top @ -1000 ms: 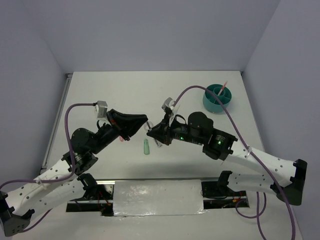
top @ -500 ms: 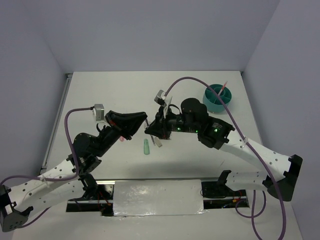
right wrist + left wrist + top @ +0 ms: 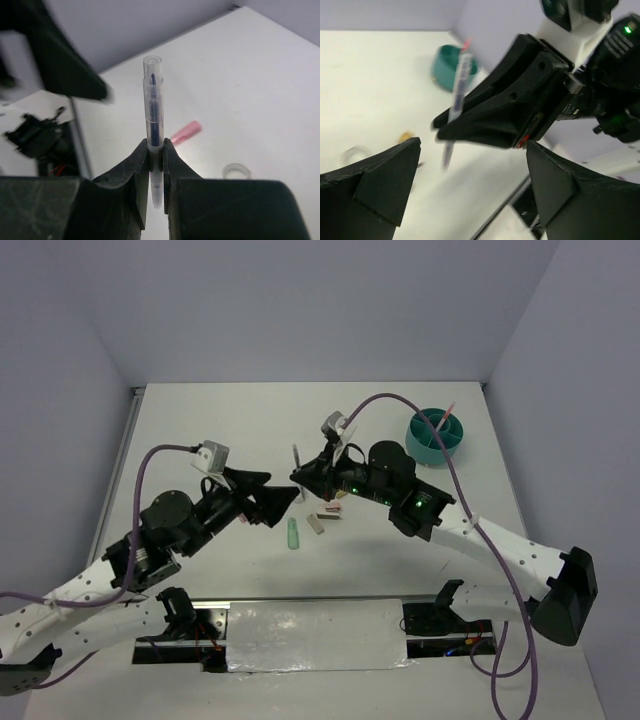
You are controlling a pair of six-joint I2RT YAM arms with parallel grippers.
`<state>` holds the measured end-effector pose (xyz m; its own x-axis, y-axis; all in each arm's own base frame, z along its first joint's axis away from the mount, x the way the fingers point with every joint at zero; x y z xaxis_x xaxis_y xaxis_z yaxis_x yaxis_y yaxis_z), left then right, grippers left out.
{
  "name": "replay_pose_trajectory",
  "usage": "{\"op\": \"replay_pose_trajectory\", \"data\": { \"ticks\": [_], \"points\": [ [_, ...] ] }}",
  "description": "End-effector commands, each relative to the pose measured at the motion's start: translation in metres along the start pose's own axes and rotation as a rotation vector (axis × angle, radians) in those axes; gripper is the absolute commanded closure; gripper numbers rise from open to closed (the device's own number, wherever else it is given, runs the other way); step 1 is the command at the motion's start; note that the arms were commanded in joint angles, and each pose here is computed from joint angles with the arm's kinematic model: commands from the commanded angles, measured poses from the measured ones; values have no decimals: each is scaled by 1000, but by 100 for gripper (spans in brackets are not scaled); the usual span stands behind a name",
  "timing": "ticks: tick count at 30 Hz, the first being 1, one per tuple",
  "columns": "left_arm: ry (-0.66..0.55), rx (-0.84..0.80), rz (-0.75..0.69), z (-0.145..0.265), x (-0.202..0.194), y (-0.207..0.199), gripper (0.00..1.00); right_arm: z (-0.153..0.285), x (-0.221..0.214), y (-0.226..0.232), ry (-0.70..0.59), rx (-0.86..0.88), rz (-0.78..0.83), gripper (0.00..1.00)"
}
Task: Sort the stationery into containers
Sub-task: Place the pen in the storage box.
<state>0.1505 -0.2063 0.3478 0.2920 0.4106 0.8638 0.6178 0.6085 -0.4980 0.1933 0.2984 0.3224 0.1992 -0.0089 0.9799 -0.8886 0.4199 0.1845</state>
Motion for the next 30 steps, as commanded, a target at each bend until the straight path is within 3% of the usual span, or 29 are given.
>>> {"op": "replay_pose_trajectory", "data": {
  "ticks": [1, 3, 5, 6, 11, 15, 21, 30],
  "points": [
    [-28, 228, -88, 30, 47, 16, 1, 7, 28, -39, -231, -136, 58, 100],
    [-55, 256, -92, 44, 63, 16, 1, 21, 41, -58, -313, -217, 93, 100],
    [-50, 270, -114, 61, 70, 19, 1, 40, 34, -93, -339, -409, 103, 100],
    [-35, 271, -126, 66, 67, 21, 1, 57, 56, -101, -441, -488, 223, 100],
    [124, 290, -188, 94, 25, 45, 1, 115, 58, -195, -450, -838, 304, 100],
    [173, 337, -181, 100, -4, 63, 1, 131, 53, -257, -396, -940, 305, 100],
    [170, 289, -190, 102, -4, 60, 1, 162, 44, -321, -361, -1056, 255, 100],
    [236, 290, -218, 92, -14, 60, 1, 194, 9, -366, -320, -1109, 157, 100]
  ]
}}
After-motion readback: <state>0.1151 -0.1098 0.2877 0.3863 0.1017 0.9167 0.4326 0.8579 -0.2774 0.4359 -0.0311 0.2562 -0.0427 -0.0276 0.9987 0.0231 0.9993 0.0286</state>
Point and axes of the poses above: each gripper's point midway between its finger pads, its own z axis back along the fingers, its own y axis along the line the jaws close on, x = y × z, the point moved 5 cm from there along z, back along the fingers
